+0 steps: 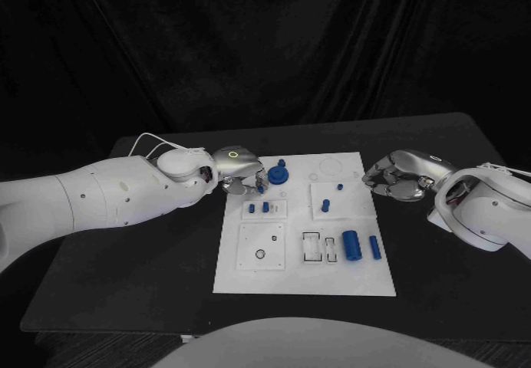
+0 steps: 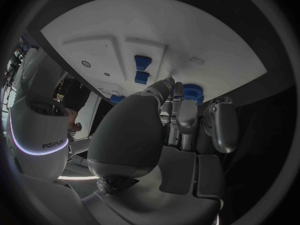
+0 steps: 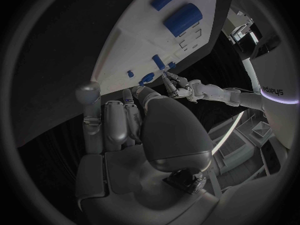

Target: Assemble the parts on the task board

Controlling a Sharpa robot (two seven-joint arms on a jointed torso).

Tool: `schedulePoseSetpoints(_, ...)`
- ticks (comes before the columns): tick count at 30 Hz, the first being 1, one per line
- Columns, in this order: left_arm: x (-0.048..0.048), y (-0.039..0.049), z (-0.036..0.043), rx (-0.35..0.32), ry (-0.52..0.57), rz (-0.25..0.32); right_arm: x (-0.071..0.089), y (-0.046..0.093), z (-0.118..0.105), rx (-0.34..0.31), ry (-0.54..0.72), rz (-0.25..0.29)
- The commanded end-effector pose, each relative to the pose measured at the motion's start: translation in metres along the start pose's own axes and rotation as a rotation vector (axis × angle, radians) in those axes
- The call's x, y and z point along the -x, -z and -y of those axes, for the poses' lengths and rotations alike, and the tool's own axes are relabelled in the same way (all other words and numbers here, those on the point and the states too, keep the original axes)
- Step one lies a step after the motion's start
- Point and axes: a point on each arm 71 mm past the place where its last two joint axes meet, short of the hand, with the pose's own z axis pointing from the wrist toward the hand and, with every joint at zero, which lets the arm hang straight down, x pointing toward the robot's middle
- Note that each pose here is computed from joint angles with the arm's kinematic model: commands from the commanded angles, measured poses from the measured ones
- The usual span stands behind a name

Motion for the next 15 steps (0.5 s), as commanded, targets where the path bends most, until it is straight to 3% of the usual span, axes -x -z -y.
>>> schedulePoseSetpoints(1, -0.0022, -0.0010, 0.0013, 0.000, 0.004, -0.016, -0.0013, 0.0002, 0.0011, -0.014, -0.001, -0.005)
schedulePoseSetpoints(15, -0.0075, -0.0019, 0.0046, -0.005, 0.015, -0.033, -0.0016, -0.0002, 0.0018, -0.018, 0.000, -0.007)
